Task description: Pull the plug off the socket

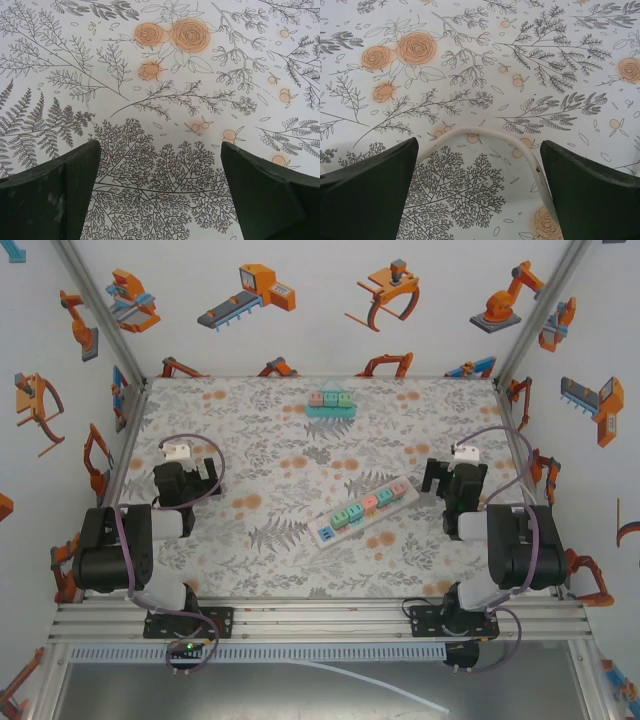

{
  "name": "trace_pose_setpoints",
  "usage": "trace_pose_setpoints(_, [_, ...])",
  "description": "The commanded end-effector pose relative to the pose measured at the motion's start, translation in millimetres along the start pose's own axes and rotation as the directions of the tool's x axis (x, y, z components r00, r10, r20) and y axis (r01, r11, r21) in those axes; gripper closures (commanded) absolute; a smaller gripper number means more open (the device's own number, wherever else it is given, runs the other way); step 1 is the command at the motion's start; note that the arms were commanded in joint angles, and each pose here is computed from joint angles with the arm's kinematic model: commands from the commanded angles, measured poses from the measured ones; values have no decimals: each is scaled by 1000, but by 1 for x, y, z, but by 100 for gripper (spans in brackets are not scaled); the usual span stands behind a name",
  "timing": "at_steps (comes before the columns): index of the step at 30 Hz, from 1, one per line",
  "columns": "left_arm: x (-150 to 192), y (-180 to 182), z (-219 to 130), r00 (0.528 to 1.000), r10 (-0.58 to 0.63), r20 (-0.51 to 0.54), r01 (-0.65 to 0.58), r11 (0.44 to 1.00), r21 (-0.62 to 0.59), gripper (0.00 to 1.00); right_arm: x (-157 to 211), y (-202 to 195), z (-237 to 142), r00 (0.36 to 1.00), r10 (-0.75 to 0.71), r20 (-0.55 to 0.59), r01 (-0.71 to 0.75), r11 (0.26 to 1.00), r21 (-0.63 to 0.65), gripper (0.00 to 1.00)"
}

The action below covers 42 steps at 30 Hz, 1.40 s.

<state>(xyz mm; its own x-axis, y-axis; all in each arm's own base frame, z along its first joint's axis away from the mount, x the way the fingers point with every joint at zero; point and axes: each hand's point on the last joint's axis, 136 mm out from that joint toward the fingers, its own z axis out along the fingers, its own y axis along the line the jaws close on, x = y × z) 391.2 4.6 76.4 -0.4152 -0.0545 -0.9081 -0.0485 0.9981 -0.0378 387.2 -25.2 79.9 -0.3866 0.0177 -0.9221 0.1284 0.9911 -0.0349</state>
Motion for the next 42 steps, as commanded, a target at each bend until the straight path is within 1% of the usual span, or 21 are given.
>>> trace_pose_setpoints(1, [-14, -4, 1, 999, 16, 41, -17, 1000, 12, 3, -10, 2, 1, 999, 4, 36, -3, 1000, -6, 1])
trace_pose_setpoints(12, [-13, -4, 1, 999, 13, 39, -14, 1000, 14, 3, -10, 2, 1, 999, 4, 34, -3, 1000, -7, 1])
trace_pose_setpoints(15, [-13, -4, 1, 999, 12, 39, -13, 1000, 16, 3, -10, -2, 1, 999, 13, 36, -13, 1000, 16, 1])
trace_pose_setpoints(20, [-14, -4, 1, 999, 15, 41, -16, 1000, 16, 3, -10, -3, 1, 999, 14, 38, -15, 1000, 19, 1])
trace_pose_setpoints(22, [-15, -5, 1, 999, 21, 46, -21, 1000, 9, 3, -11, 0, 0, 999, 9, 43, -9, 1000, 4, 1])
trace_pose_setpoints(24, [-15, -7, -1, 998, 32, 49, -32, 999, 9, 3, -12, 7, -2, 999, -6, 53, 8, 999, -41, 1])
trace_pose_setpoints(26, [-21, -6, -7, 997, 34, 76, -34, 999, -9, 3, -14, 12, -6, 998, -16, 65, 21, 997, -70, 1])
trace_pose_setpoints(29, [-38, 2, -29, 995, 25, 98, -18, 997, -77, 3, -30, 6, -19, 996, -4, 87, 8, 999, -46, 1])
trace_pose_setpoints(31, [-54, 5, -46, 995, 4, 101, 8, 993, -116, 3, -45, 3, -32, 997, 16, 70, -14, 999, -38, 1])
trace_pose_setpoints(34, [-85, 2, -78, 989, -74, 128, 91, 987, -129, 3, -67, -5, -52, 984, 176, 14, -176, 984, -3, 1])
trace_pose_setpoints(36, [-102, -7, -94, 982, -143, 121, 152, 986, -73, 3, -75, 5, -63, 965, 253, -67, -256, 965, -47, 1])
trace_pose_setpoints(39, [-119, -30, -113, 961, -273, 46, 271, 961, 47, 3, -76, 29, -76, 919, 292, -264, -333, 934, -127, 3])
trace_pose_setpoints(41, [-121, -51, -121, 929, -364, -61, 369, 921, 123, 3, -73, 45, -81, 866, 287, -409, -377, 913, -158, 3])
trace_pose_setpoints(42, [-120, -63, -124, 916, -386, -109, 399, 903, 159, 3, -71, 51, -83, 840, 275, -468, -391, 905, -171, 3])
